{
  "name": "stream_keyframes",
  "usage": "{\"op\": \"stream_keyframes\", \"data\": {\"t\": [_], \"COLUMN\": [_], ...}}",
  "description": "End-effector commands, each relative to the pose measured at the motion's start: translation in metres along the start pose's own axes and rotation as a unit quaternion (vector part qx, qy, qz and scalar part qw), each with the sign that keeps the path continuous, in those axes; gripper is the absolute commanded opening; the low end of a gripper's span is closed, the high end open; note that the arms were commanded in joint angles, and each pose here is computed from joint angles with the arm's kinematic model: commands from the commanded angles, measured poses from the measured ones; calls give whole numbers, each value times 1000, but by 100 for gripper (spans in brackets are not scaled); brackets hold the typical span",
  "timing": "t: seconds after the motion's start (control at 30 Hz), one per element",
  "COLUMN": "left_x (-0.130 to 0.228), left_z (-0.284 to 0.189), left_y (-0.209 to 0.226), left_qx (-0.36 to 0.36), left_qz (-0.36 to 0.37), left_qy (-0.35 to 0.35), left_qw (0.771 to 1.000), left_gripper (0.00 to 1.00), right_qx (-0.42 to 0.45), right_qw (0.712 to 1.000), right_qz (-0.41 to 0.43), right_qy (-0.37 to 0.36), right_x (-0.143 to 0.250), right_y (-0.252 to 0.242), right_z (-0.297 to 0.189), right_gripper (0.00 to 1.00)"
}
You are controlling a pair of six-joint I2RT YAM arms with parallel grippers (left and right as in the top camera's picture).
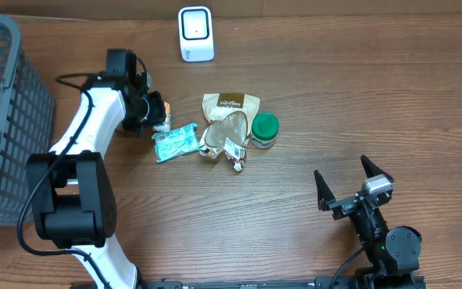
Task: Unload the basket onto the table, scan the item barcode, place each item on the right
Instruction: 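Place the orange packet on the table above the green packet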
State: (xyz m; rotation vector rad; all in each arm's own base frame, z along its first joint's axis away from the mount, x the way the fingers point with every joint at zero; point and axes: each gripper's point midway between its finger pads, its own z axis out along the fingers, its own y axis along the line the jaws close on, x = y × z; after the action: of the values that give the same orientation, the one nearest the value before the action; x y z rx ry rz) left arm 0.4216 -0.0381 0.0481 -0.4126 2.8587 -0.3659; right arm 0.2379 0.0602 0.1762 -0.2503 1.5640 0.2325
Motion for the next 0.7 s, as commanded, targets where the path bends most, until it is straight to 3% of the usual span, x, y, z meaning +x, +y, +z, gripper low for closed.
{"op": "stream_keyframes", "data": {"t": [0.0, 0.03, 0.1, 0.2, 0.43, 0.67], "left_x": [5, 5, 1, -8, -47, -90], "left_z": [10, 13, 14, 12, -40, -180], "left_y": [8, 9, 10, 11, -8, -25], "left_qx": [-3, -2, -5, -10, 19, 13], "left_qz": [-53, -54, -52, -49, -29, 30], "left_qy": [-7, -11, -20, -40, -65, -128], "left_qw": [999, 998, 998, 998, 997, 991], "left_gripper": [35, 47, 62, 74, 72, 67], "right_qx": [5, 5, 5, 5, 5, 4], "right_qw": [1000, 1000, 1000, 1000, 1000, 1000], "right_qz": [1, 1, 1, 1, 1, 1], "right_qy": [0, 0, 0, 0, 0, 0], "right_x": [2, 2, 2, 2, 2, 2], "right_y": [-2, -2, -2, -2, -2, -2], "right_z": [0, 0, 0, 0, 0, 0], "right_gripper": [100, 100, 100, 100, 100, 100]}}
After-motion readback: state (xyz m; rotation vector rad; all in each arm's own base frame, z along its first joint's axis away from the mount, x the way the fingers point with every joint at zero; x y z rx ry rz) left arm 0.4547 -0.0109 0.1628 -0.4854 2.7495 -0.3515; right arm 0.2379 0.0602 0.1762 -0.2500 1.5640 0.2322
